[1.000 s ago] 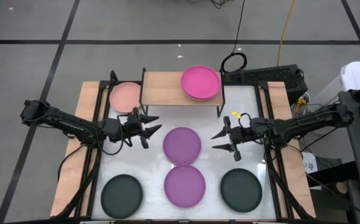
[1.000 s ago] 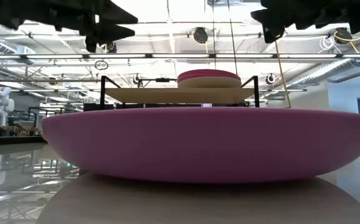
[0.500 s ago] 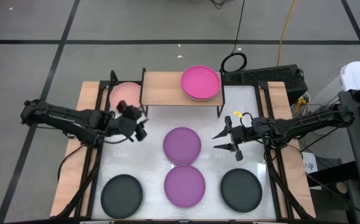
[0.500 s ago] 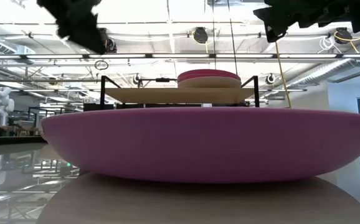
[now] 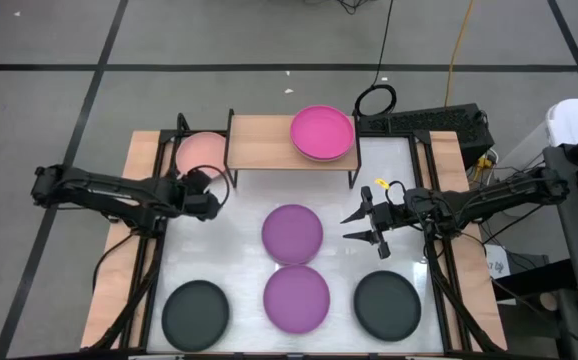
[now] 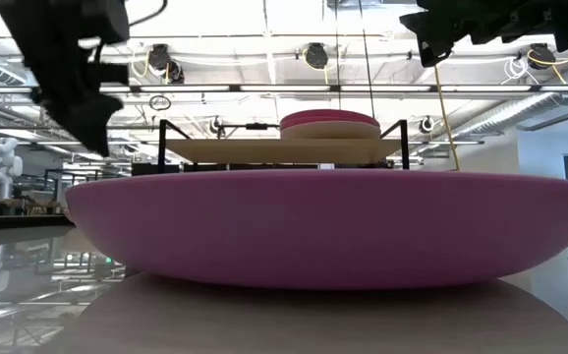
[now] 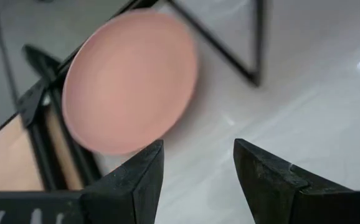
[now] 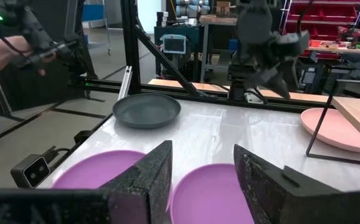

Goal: Place and stack plates onto a shelf
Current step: Stack the orange plate on top of the pink plate on the shelf

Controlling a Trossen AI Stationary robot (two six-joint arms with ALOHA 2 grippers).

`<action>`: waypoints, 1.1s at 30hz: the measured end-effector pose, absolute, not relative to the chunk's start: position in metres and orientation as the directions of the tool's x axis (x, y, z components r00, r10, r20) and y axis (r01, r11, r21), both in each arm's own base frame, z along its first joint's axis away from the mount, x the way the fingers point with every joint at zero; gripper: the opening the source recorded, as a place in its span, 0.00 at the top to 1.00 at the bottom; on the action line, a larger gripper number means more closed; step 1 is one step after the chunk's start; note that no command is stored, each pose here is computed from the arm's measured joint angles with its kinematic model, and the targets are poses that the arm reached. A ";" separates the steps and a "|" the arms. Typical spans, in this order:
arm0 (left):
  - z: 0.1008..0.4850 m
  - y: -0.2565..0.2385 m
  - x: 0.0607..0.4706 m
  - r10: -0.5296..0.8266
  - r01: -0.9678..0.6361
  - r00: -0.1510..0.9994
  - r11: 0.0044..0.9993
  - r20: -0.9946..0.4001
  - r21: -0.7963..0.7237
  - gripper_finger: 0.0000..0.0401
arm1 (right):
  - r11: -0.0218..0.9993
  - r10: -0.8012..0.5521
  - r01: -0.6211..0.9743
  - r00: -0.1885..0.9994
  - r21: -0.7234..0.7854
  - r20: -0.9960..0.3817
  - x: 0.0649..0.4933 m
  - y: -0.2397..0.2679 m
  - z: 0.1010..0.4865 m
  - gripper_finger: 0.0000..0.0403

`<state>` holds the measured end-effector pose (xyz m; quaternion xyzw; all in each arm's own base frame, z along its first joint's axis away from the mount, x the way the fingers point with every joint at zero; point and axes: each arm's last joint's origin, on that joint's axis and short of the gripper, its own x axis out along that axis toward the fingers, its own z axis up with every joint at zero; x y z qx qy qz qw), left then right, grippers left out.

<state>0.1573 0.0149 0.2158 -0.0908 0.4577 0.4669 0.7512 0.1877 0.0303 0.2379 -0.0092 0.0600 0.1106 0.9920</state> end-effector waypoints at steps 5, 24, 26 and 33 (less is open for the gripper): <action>0.193 0.026 0.147 0.613 -0.796 0.054 0.503 -0.789 0.337 0.50 | 0.975 0.218 -0.221 0.968 -0.006 -0.121 0.188 0.030 0.238 0.61; 0.154 0.063 0.156 0.614 -0.663 0.029 0.603 -0.789 0.445 0.50 | 0.984 0.169 -0.173 0.978 -0.027 -0.121 0.188 0.029 0.238 0.61; 0.147 0.066 0.158 0.593 -0.617 0.000 0.634 -0.805 0.466 0.50 | 0.984 0.169 -0.174 0.978 -0.027 -0.121 0.188 0.029 0.238 0.61; 0.124 0.077 0.169 0.587 -0.567 -0.065 0.644 -0.807 0.514 0.50 | 0.984 0.169 -0.174 0.978 -0.027 -0.124 0.187 0.029 0.232 0.61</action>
